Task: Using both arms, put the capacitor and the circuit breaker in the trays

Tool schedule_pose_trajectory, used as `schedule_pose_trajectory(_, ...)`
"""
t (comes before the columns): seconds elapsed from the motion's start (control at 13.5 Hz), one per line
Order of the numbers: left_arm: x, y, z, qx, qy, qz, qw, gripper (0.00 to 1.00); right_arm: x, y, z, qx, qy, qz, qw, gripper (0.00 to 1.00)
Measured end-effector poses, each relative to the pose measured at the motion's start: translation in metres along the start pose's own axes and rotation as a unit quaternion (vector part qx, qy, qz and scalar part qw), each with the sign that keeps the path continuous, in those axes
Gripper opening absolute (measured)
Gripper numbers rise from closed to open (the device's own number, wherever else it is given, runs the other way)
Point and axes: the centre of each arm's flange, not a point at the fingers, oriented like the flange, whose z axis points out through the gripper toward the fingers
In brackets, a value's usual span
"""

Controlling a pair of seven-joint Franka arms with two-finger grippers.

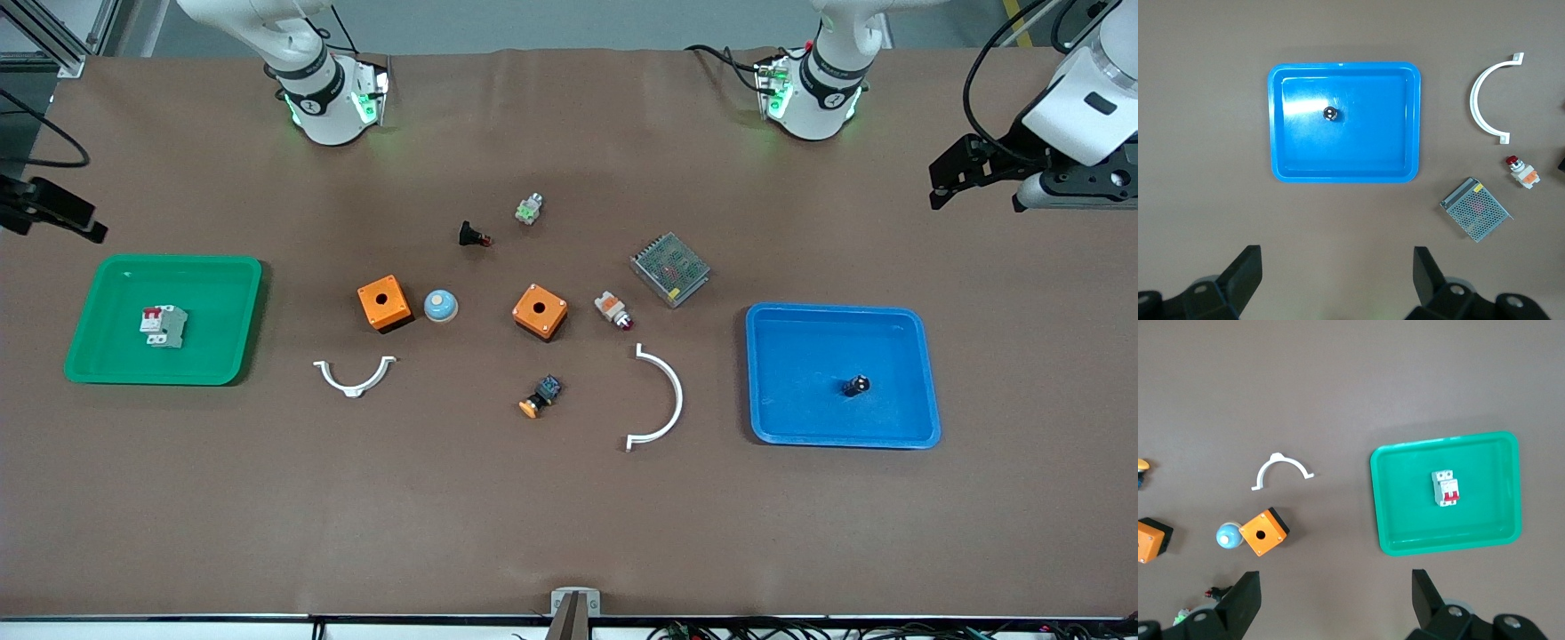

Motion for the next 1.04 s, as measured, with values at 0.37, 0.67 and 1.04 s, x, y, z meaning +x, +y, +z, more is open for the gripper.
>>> schedule_pose_trajectory(0.37,0.005,-0.001,0.011,0.007,-0.012,0.001,1.0,1.0,0.011,0.008,0.0,-0.005,0.004,0.011,1.0,1.0)
schedule_pose_trajectory(0.67,0.008,0.001,0.005,0.018,-0.004,0.006,1.0,1.0,0.011,0.005,0.0,-0.005,0.005,0.009,1.0,1.0)
schedule_pose_trajectory(1.04,0.009,0.001,0.0,0.014,0.001,0.006,1.0,1.0,0.016,-0.001,0.007,-0.007,-0.001,0.004,1.0,1.0)
